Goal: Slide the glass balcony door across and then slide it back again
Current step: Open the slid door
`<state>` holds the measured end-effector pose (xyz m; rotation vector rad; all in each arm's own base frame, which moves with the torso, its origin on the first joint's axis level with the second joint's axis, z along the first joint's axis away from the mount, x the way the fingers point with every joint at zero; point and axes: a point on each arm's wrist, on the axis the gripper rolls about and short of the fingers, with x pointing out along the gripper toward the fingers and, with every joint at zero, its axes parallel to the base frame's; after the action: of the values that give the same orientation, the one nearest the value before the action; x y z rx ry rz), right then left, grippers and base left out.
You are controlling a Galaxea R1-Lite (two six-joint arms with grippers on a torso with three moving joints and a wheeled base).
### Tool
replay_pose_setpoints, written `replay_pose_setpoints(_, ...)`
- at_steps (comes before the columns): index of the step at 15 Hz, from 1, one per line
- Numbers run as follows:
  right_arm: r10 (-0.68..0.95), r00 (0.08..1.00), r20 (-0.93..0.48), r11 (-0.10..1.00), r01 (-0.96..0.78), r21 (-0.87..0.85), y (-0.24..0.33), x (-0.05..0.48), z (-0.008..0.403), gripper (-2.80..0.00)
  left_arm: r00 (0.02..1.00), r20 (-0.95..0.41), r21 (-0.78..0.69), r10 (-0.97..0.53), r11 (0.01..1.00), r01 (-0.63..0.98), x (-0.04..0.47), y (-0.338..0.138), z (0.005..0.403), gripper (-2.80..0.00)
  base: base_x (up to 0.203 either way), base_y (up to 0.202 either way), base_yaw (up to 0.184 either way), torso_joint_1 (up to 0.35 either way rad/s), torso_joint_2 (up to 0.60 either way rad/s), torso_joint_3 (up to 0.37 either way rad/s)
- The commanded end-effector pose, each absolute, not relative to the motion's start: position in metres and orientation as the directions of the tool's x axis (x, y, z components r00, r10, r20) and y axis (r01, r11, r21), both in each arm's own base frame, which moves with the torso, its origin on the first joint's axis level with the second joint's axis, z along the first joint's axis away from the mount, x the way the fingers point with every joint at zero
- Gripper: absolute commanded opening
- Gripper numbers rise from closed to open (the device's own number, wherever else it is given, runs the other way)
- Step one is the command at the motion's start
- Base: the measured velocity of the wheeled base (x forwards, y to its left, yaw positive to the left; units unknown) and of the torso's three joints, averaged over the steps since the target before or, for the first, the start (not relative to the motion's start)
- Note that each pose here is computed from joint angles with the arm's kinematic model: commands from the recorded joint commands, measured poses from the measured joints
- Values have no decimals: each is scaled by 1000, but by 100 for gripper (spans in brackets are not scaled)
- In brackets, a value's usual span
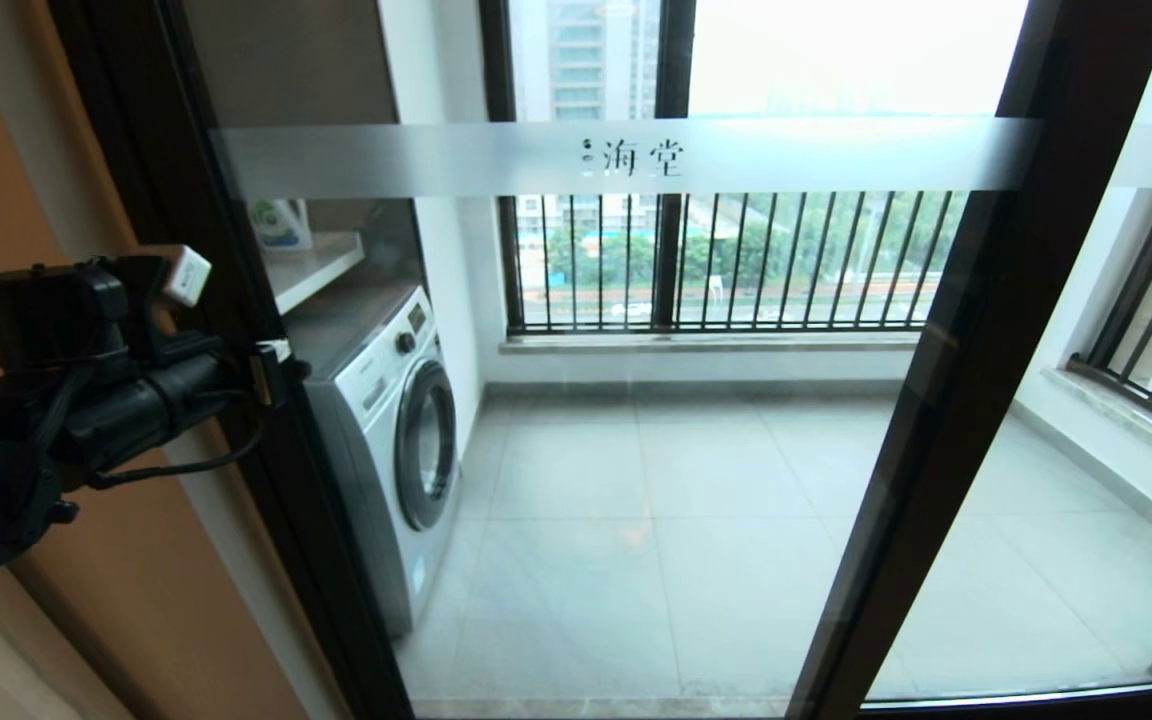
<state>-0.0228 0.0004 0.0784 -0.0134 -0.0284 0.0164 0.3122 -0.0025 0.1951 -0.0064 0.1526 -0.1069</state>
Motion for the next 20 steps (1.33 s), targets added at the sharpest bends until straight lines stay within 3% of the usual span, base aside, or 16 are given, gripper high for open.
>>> replay_pose_setpoints(1, 18, 1000, 18, 1000, -18, -14, 0, -22, 75, -280, 983, -153, -14, -99, 995, 98, 324, 0, 184, -280, 0, 0, 0, 0, 0, 0)
replay_pose_setpoints(7, 17, 1000, 18, 1000, -17, -14, 0, -22, 75, -280, 987, -155, 5, -34, 999, 35, 350, 14, 160, -280, 0, 0, 0, 0, 0, 0)
replay_pose_setpoints(14, 17, 1000, 18, 1000, -17, -14, 0, -22, 75, -280, 992, -122, 19, -17, 1000, 20, 371, 18, 162, -280, 0, 0, 0, 0, 0, 0)
replay_pose_setpoints(20, 18, 1000, 18, 1000, -18, -14, 0, -22, 75, -280, 977, -213, 21, 0, 1000, 4, 379, 25, 130, -280, 0, 0, 0, 0, 0, 0)
